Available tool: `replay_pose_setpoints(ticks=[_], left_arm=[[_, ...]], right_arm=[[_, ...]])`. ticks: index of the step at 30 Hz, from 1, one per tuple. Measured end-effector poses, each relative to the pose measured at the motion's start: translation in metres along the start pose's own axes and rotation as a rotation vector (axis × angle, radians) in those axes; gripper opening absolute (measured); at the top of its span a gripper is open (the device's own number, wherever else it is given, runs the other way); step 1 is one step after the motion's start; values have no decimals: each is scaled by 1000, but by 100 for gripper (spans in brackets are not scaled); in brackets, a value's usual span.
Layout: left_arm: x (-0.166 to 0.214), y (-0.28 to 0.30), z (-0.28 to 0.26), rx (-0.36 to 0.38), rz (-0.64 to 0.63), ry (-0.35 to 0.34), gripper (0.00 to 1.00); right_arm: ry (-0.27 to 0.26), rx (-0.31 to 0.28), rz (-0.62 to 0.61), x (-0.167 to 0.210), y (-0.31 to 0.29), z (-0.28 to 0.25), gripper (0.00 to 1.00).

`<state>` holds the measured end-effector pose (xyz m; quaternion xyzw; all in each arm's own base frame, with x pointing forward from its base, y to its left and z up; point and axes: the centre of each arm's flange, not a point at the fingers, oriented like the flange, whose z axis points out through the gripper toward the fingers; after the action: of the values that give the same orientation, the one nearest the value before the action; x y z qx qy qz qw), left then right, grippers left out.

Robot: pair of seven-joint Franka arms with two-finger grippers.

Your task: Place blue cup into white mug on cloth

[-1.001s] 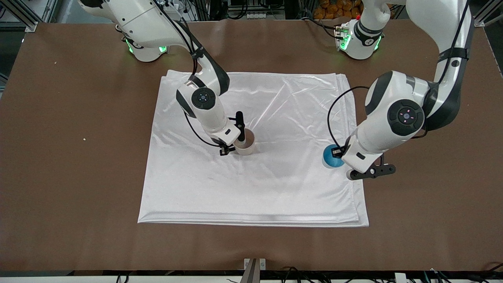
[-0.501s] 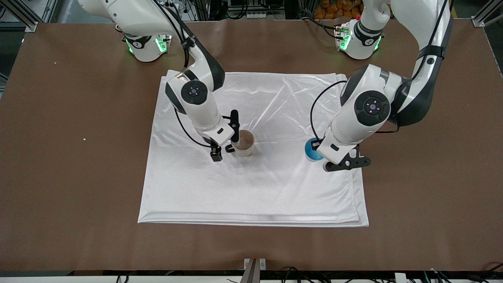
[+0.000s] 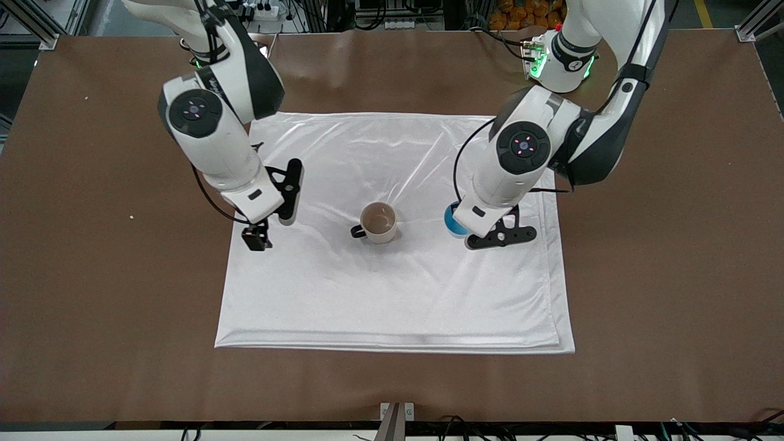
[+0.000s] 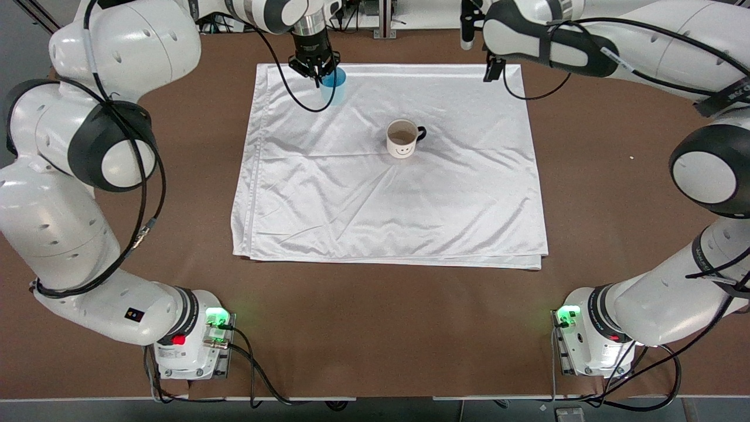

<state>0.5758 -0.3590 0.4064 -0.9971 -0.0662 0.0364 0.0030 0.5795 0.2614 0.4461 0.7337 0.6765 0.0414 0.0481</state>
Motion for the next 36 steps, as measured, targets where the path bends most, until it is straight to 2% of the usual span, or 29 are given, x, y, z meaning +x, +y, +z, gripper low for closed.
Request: replay_pose_setpoints(ticks=[11,23,30,36], left_arm=[[-33,42,17,10,10,-10,4],[-68,100,42,-50,3,32,4],[-69,107,50,-72,5,45,4],[-71,115,61,-86,15,50,4]], right_arm=[[-18,-15,147,-82,14,-68,100],[-54,14,293,-160,29,-119,100],[-61,14,380,-188,37,-130,100],[-71,25,480,-193,36,-139,100]])
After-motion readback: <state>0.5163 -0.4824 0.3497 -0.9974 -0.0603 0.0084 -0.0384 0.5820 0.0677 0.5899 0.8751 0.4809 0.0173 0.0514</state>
